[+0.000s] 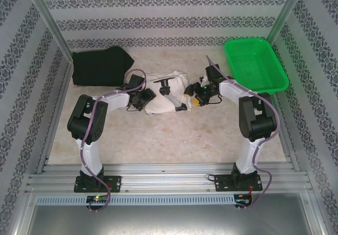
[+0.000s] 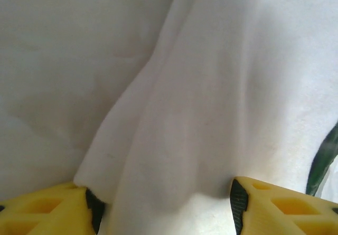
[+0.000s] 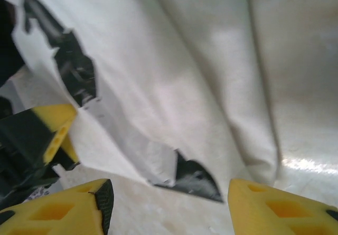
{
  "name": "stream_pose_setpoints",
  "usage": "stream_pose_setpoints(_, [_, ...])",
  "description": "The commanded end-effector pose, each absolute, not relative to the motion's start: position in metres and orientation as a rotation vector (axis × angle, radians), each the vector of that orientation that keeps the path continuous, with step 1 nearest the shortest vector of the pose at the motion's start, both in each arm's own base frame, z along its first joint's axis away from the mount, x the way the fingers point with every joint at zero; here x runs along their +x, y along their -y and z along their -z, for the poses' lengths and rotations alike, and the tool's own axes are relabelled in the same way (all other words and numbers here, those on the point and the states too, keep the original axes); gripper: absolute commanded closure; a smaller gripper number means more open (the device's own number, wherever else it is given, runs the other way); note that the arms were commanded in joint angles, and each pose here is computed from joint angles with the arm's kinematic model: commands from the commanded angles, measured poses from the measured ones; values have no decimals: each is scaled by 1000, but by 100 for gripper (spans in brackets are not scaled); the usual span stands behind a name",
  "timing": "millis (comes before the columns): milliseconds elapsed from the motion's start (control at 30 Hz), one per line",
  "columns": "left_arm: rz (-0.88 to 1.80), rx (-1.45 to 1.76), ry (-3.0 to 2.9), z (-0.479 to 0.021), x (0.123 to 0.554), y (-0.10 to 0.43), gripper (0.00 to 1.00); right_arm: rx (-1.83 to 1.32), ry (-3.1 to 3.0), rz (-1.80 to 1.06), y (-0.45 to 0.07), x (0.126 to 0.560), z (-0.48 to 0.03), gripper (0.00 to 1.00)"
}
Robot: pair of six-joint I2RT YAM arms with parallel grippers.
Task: Fold and stack the t-shirts
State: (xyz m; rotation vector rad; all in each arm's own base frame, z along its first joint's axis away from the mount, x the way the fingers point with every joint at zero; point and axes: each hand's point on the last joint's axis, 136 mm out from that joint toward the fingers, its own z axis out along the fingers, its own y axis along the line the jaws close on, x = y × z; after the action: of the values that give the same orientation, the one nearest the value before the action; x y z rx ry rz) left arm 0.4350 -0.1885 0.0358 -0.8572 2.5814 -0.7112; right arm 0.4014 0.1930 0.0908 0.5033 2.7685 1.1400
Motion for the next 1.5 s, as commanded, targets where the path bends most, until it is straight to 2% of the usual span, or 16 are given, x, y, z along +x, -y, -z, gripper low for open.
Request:
stream_pose_setpoints(0, [735,-704,-2616,-25,446,220,38,417,-2732,-1204,-198,387,-124,39])
stream_pose_setpoints(133, [649,-618,-2706,-17,444,224,49,373,-2700,-1228,-196,376,-150,39])
stream_pose_setpoints(333, [491,-439,-2766,-24,456,222,84,351,-2665,-1263,-194,355,-169,38])
stream_pose_setpoints(467, [348,-297,-2722,-57,478,209,97,332,-2657,-1250,-189,340,-173,34])
stream_pose_setpoints(600, [211,-150,-2652,-103,506,192,100,290,-2599,-1270,-188,334,-182,23])
stream_pose_setpoints(833, [70,65,-2494,-170,550,155,100,126,-2383,-1333,-196,331,-230,2])
stream_pose_setpoints(1033, [-63,265,-2416,-199,576,137,100,65,-2330,-1358,-198,317,-246,2])
stream_pose_setpoints(1267, [-139,295,-2422,-203,591,93,100,90,-2380,-1342,-195,306,-232,2])
stream_pose_setpoints(1467, [-88,331,-2463,-192,585,87,100,119,-2391,-1328,-194,310,-228,2])
